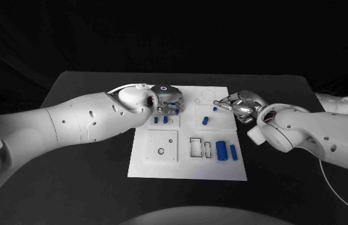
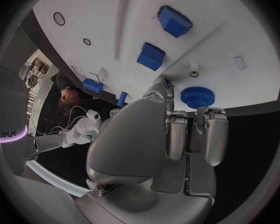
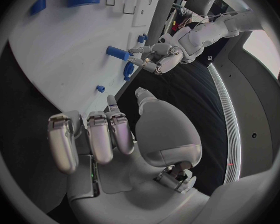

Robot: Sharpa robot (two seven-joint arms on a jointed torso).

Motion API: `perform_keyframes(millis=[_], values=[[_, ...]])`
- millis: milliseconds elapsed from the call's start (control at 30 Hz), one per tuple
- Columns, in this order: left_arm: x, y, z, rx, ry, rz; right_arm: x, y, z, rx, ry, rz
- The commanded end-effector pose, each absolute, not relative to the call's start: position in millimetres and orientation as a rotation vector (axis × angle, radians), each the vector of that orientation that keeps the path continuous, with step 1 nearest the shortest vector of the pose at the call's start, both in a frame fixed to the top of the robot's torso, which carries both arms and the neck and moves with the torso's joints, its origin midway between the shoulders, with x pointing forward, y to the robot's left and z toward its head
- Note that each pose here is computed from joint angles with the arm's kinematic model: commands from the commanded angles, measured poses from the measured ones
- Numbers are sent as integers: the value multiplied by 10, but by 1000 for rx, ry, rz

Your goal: Assemble the parts on the task board

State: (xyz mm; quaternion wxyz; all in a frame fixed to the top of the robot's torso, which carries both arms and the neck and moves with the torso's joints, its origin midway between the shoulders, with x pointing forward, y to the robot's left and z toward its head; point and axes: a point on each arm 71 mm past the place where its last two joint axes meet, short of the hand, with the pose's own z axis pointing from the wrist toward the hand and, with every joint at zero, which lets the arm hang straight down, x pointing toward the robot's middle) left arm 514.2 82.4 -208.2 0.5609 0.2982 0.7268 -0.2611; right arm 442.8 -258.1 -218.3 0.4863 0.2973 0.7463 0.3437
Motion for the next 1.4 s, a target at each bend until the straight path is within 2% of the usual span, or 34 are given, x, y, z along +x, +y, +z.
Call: perform_keyframes(millis=[33, 1400], values=[[5136, 817, -2095, 721, 1717, -607, 4421, -2565, -2194, 716, 1834, 843], [5134, 803, -2097, 745, 1708, -612, 4419, -2563, -2199, 716, 1843, 841]])
